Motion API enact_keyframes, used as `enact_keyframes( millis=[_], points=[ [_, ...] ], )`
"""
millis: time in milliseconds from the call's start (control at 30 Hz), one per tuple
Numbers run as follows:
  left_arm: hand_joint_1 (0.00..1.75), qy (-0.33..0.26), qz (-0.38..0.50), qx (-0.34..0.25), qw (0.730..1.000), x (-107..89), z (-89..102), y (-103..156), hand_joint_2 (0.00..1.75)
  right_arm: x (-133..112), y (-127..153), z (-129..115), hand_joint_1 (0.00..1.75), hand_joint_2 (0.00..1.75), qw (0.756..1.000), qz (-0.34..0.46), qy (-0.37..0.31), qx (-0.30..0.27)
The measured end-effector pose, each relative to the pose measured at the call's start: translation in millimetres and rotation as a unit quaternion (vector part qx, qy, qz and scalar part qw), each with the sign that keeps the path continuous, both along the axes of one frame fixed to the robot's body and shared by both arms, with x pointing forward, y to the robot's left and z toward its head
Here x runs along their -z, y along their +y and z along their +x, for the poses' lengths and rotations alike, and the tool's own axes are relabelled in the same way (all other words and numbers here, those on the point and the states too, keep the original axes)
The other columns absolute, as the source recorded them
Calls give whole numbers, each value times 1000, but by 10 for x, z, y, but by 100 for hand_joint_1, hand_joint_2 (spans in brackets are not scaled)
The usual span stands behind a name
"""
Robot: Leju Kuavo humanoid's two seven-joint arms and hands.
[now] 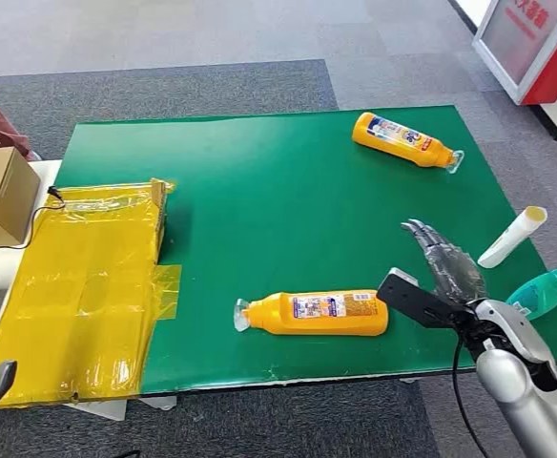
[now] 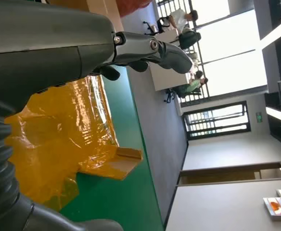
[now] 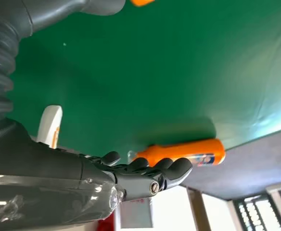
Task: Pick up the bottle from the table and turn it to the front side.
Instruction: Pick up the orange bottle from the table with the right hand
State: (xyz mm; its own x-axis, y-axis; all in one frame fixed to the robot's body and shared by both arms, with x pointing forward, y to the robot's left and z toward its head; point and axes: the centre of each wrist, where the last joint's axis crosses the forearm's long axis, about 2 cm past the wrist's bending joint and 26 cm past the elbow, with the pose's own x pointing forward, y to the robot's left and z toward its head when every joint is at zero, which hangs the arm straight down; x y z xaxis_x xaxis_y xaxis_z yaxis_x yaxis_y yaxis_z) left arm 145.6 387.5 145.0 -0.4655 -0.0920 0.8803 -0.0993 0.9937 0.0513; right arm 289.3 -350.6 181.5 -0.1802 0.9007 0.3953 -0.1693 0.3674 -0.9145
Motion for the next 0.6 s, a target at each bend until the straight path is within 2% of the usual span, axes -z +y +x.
enact_keyframes(
  millis=[167, 300, 467, 600],
  points=[
    [0, -6, -3, -1, 1000, -13, 21, 1, 175, -4, 31, 56, 0, 175, 1000, -3, 12, -13],
    [0, -22, -23, 5, 999, -49, 84, 11, 175, 58, 90, 152, 0, 175, 997, 12, 61, -41],
    [0, -39, -34, 24, 998, -121, 316, 7, 175, 303, 260, 319, 0, 175, 990, 14, 126, -69],
    [0, -34, -57, 65, 996, -130, 473, -75, 175, 515, 410, 385, 0, 175, 984, 10, 163, -74]
  ],
)
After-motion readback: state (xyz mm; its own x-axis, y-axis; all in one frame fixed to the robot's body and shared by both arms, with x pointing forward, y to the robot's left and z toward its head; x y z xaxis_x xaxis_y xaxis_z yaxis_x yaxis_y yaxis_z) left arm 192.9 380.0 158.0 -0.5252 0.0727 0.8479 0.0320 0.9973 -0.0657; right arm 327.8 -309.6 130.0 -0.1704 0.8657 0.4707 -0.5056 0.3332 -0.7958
